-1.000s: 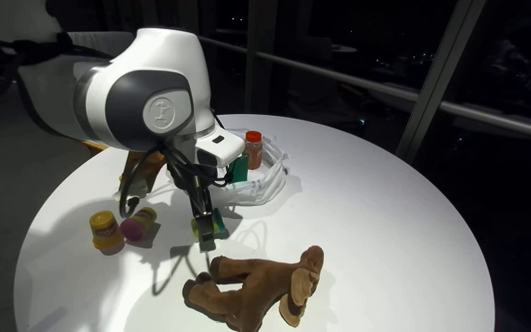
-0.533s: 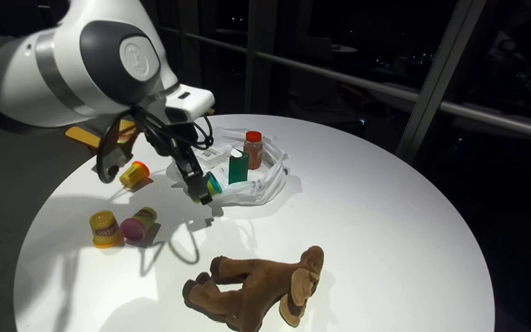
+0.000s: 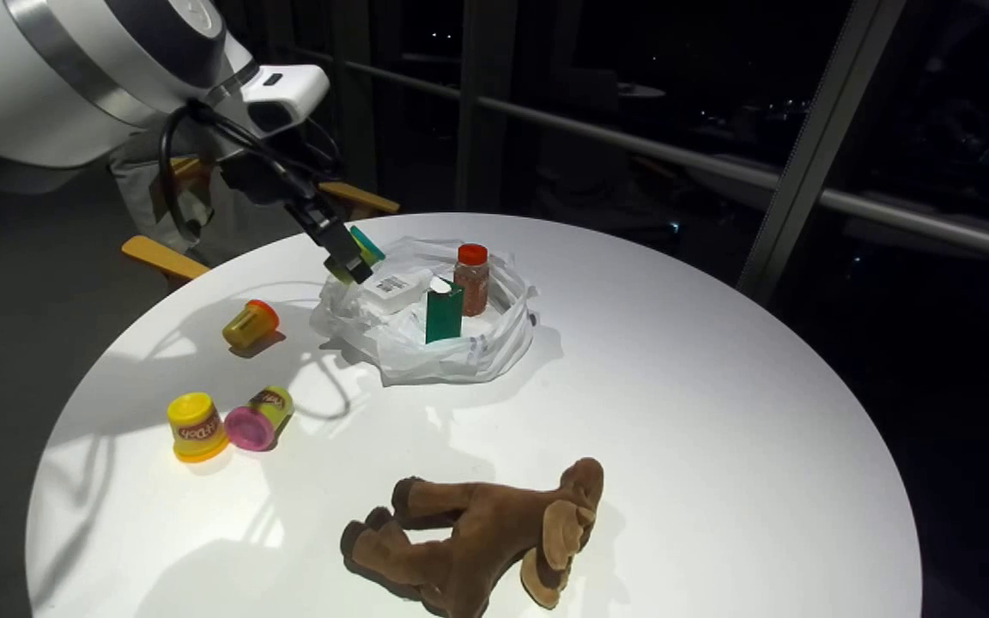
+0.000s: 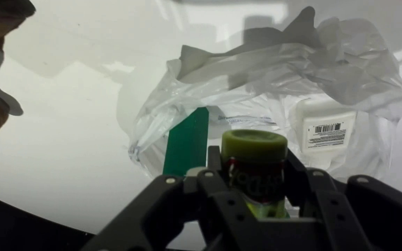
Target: Put the objects on the table into the plastic bag.
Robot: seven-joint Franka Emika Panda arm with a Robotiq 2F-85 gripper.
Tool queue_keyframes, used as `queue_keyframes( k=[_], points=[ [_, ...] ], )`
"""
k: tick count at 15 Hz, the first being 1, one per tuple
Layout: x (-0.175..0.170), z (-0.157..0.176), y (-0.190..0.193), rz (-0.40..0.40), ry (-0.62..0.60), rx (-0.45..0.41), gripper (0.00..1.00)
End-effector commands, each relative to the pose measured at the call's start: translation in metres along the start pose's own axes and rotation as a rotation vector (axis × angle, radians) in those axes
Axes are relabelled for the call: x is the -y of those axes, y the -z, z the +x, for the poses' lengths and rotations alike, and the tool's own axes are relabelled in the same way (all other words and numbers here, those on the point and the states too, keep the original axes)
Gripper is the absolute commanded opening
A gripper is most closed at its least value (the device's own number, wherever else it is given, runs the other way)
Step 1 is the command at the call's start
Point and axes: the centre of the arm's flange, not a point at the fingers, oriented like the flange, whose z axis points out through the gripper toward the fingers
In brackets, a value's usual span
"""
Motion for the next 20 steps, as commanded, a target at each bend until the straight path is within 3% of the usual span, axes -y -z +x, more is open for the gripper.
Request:
queue_keyframes(
  k=[1,8,9,10,14,17,20],
  points=[
    [0.010,0.031,-0.028,0.036,0.048,-0.050,0.18],
    [0.029,0.061,-0.085,0.120,0.108,0.011,0.18],
    [0.032,0.063,-0.091,0.131,0.122,0.025,0.68],
    [0.034,0.062,-0.090,0.148,0.136,0.034,0.69],
    [0.042,0.060,-0.088,0.174,0.158,0.032,0.98],
    [0.041,0.051,-0.073,0.185,0.148,0.070,1.00],
    [0.031,0.032,-0.055,0.144,0.073,0.189,1.00]
  ],
)
